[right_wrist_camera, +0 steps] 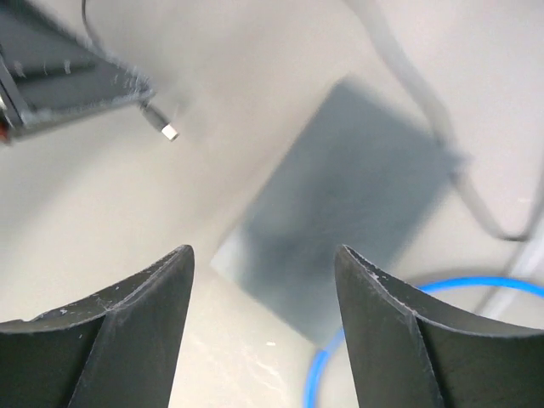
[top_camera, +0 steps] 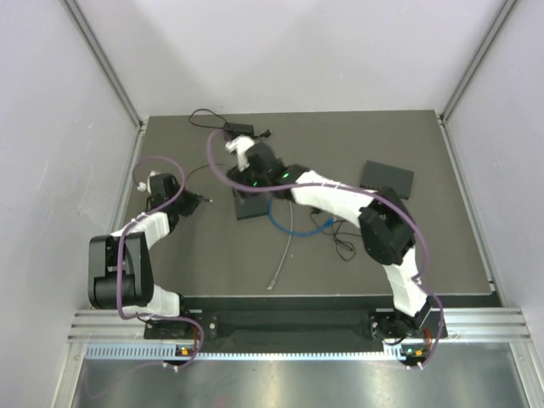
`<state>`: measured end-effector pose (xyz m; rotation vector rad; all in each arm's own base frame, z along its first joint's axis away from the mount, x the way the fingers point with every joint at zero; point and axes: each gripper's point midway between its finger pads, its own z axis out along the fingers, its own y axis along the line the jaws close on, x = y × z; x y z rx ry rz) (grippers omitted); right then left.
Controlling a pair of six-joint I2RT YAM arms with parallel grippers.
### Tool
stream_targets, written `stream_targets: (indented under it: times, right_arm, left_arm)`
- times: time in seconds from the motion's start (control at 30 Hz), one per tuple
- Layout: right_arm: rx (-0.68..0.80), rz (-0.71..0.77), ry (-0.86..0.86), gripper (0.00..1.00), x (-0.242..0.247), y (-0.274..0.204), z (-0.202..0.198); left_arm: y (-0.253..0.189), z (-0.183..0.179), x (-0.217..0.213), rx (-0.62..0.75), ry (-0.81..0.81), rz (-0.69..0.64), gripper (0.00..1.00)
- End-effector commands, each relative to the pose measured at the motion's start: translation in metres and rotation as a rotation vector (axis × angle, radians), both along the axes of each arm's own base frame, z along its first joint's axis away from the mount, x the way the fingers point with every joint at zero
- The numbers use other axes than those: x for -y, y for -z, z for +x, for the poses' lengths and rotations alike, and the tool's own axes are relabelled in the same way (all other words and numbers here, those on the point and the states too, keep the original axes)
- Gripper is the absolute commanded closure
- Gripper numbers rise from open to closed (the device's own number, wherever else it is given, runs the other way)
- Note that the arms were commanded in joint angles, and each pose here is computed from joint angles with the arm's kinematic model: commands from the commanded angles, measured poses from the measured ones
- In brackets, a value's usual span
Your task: Pull the plug from the switch port
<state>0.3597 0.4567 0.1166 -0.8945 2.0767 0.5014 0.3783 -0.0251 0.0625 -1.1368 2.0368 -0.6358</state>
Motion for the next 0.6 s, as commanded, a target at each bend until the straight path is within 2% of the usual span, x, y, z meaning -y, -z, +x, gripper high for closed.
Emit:
stream_targets:
  times: [0.0, 0.03, 0.07, 0.2, 0.33, 0.4, 0.43, 0.47, 0.57]
  right_arm:
    - [-0.086, 0.217, 0.11, 0.33, 0.044, -0.069, 0.032]
    - [-0.095, 0.243, 0.116, 0.33, 0.052, -0.076, 0.035]
    - [-0.107, 0.258, 0.14, 0.33, 0.067, -0.075, 0.046]
    - [-0.171, 0.239, 0.167, 0.33, 0.101, -0.055, 0.055]
    - [-0.161, 0.213, 0.182, 0.33, 0.124, -0.048, 0.06]
    - [-0.168, 0.199, 0.195, 0.33, 0.131, -0.041, 0.061]
    - [-0.17, 0.199, 0.199, 0.33, 0.132, -0.039, 0.062]
    - [-0.171, 0.2, 0.202, 0.33, 0.134, -0.038, 0.064]
    - [-0.178, 0.2, 0.206, 0.33, 0.135, -0.033, 0.066]
  left_arm:
    - [-0.038, 0.028, -0.007, 0.096, 0.092, 0.145, 1.0]
    - [-0.032, 0.033, -0.003, 0.07, 0.125, 0.139, 1.0]
    - [-0.043, 0.046, -0.001, 0.1, 0.158, 0.152, 1.0]
    - [-0.04, 0.074, 0.012, 0.12, 0.221, 0.218, 1.0]
    - [-0.033, 0.098, 0.023, 0.133, 0.204, 0.304, 1.0]
    - [-0.039, 0.116, 0.026, 0.146, 0.169, 0.255, 1.0]
    - [-0.026, 0.124, 0.029, 0.129, 0.164, 0.237, 1.0]
    - [-0.038, 0.138, 0.034, 0.164, 0.154, 0.213, 1.0]
    - [-0.038, 0.172, 0.035, 0.19, 0.123, 0.214, 1.0]
